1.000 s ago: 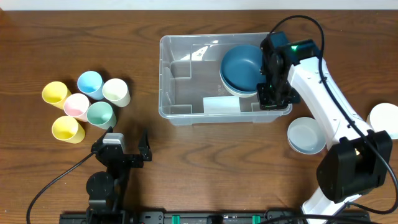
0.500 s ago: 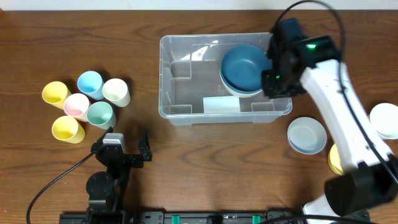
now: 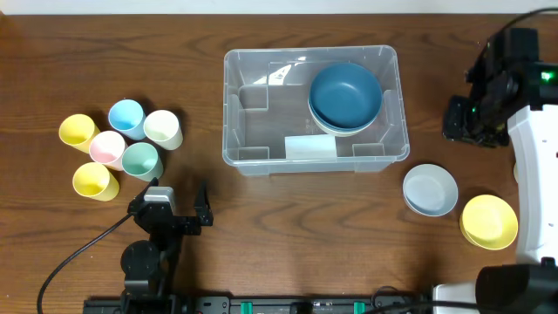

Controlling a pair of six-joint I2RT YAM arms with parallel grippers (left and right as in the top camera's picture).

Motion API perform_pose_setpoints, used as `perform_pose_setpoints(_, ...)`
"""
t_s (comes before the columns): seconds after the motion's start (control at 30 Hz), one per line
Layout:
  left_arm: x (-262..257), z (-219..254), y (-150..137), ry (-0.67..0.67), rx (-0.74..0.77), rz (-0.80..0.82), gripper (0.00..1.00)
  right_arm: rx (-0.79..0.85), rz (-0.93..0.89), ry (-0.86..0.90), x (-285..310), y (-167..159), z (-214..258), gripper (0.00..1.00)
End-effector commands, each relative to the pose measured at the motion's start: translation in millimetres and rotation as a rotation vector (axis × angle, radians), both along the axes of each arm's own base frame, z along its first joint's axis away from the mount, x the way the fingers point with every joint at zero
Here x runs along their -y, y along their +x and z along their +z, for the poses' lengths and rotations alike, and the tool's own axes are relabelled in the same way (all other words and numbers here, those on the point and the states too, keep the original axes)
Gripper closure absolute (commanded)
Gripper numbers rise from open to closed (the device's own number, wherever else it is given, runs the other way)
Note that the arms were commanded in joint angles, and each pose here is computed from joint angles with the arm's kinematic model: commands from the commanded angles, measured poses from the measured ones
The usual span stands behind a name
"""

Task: Pack container
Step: 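Move the right gripper to the light grey bowl and grasp its rim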

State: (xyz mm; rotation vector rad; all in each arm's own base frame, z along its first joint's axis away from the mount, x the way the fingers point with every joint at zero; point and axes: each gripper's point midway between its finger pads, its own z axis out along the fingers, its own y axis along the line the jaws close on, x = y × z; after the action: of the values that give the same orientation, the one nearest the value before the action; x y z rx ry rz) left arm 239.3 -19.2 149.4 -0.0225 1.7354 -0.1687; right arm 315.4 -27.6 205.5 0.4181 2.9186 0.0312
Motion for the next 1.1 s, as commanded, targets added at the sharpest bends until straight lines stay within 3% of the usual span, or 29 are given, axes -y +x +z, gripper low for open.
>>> perform_pose_setpoints(0.0,1,-13,-1,0.008,-0.038,-0.008,0.02,-0.069,-0.012,0.021,4,-12,-32,0.6)
perform_pose_setpoints(0.23,1,-13,-1,0.008,-0.038,-0.008,0.02,-0.138,-0.075,0.064,17,-29,-93,0.6)
perform_pose_setpoints(1.07,1,-13,-1,0.008,-0.038,-0.008,0.02,-0.23,-0.308,0.043,53,-75,-159,0.66)
